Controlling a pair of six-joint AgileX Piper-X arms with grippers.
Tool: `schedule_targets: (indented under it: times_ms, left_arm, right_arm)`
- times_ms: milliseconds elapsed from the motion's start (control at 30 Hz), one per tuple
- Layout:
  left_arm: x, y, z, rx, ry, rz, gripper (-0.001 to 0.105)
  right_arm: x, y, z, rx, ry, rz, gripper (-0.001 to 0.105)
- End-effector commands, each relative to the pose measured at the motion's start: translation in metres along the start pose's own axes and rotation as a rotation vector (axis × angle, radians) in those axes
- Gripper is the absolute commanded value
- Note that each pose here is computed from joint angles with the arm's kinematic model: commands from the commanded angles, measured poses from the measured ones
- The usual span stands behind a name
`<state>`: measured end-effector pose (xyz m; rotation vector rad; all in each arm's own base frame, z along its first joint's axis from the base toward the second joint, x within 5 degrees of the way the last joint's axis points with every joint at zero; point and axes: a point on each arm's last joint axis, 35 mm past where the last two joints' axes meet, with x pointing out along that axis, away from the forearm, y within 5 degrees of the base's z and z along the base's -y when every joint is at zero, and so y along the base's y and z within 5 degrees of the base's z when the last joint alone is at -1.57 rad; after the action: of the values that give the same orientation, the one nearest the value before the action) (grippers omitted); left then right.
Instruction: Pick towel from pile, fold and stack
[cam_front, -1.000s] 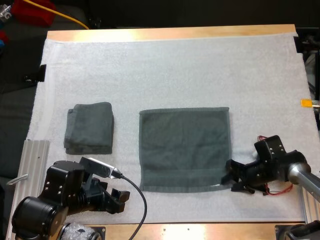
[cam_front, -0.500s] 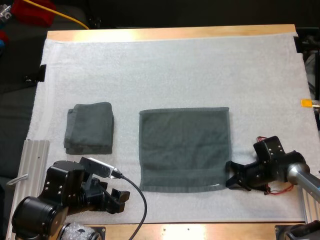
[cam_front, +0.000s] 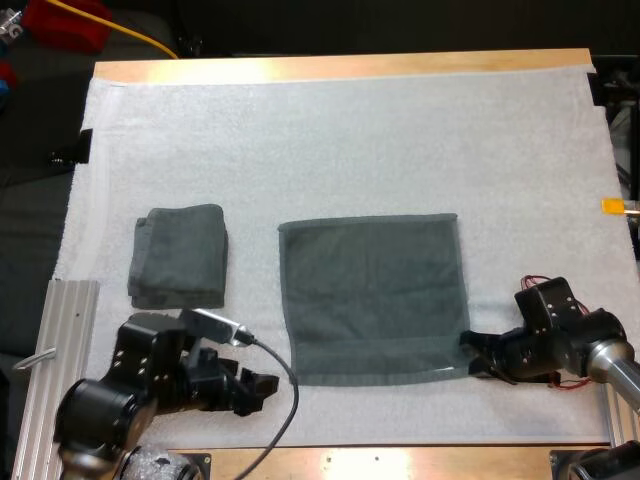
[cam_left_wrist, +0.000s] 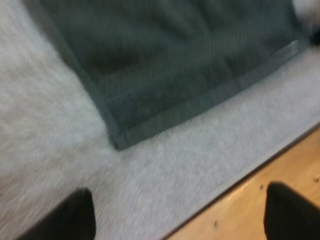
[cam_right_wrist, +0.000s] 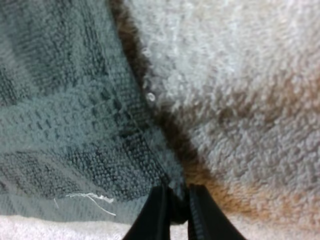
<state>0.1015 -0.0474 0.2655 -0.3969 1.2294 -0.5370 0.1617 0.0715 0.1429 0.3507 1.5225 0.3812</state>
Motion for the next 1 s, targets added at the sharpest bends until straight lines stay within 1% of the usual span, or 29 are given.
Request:
schedule_targets:
  times_ms: [0,300,367,467,533,767,867,967]
  left_arm:
    - [0.005,0.000,0.003,-0.004,0.007,-0.029,0.067]
    - [0.049,0.020,0.022,-0.086,0.133,-0.003,0.067]
    - [0.057,0.023,0.026,-0.100,0.160,-0.020,0.067]
    - [0.072,0.027,0.033,-0.122,0.210,-0.074,0.067]
    - [0.082,0.031,0.037,-0.139,0.239,-0.083,0.067]
    - [0.109,0.046,0.041,-0.194,0.338,-0.052,0.067]
    - [0.118,0.050,0.042,-0.198,0.363,-0.070,0.067]
    - [0.127,0.055,0.043,-0.219,0.390,-0.095,0.067]
  right_arm:
    - [0.000,-0.001,-0.003,-0.008,0.010,-0.016,0.000]
    - [0.000,-0.001,-0.003,-0.007,0.012,-0.017,0.000]
    - [0.000,-0.001,-0.003,-0.007,0.012,-0.017,0.000]
    - [0.000,-0.001,-0.003,-0.007,0.012,-0.017,0.000]
    - [0.000,-0.001,-0.003,-0.007,0.012,-0.017,0.000]
    - [0.000,-0.001,-0.003,-0.007,0.012,-0.019,0.000]
    - [0.000,-0.001,-0.003,-0.007,0.012,-0.019,0.000]
    - [0.000,-0.001,-0.003,-0.003,0.012,-0.019,0.000]
